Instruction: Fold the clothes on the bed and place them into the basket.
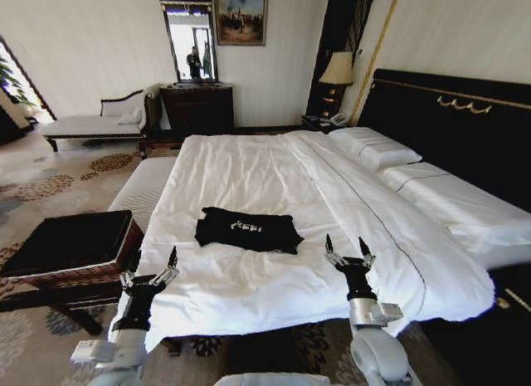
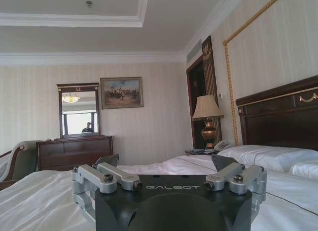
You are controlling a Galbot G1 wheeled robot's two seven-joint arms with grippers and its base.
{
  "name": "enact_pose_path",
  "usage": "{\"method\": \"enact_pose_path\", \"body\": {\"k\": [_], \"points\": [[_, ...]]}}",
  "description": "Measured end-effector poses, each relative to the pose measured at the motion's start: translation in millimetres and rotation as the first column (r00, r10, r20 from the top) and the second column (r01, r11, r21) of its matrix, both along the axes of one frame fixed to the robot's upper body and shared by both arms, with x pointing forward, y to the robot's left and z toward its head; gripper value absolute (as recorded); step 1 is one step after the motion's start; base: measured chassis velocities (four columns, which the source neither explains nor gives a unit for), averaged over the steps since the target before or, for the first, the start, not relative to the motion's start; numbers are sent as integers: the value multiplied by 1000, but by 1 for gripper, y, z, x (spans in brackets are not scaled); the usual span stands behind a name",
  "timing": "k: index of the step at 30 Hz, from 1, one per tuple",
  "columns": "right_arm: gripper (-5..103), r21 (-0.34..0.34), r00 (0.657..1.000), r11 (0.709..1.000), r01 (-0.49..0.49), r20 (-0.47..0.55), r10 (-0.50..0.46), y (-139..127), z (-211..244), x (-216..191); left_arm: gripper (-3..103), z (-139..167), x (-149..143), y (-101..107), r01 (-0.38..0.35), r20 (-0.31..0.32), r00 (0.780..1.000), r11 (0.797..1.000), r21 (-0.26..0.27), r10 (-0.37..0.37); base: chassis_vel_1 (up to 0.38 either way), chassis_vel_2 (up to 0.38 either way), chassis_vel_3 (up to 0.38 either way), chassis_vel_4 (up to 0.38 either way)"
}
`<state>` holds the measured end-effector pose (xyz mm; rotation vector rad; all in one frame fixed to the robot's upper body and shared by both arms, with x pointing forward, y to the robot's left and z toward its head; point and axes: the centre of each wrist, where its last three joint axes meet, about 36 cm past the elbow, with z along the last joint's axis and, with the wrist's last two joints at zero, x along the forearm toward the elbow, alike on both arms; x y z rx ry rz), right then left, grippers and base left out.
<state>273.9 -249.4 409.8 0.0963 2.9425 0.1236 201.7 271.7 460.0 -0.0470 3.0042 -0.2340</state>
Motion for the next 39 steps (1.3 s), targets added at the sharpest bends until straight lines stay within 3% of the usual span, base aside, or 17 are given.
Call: {"method": "enact_pose_path", "body": {"k": [39], "points": [[100,11,1000,1000,-19,15,19,11,-12,5,100,-4,-3,2,-12,-6,1000,1000,17,12,-40,43,41,-36]]}}
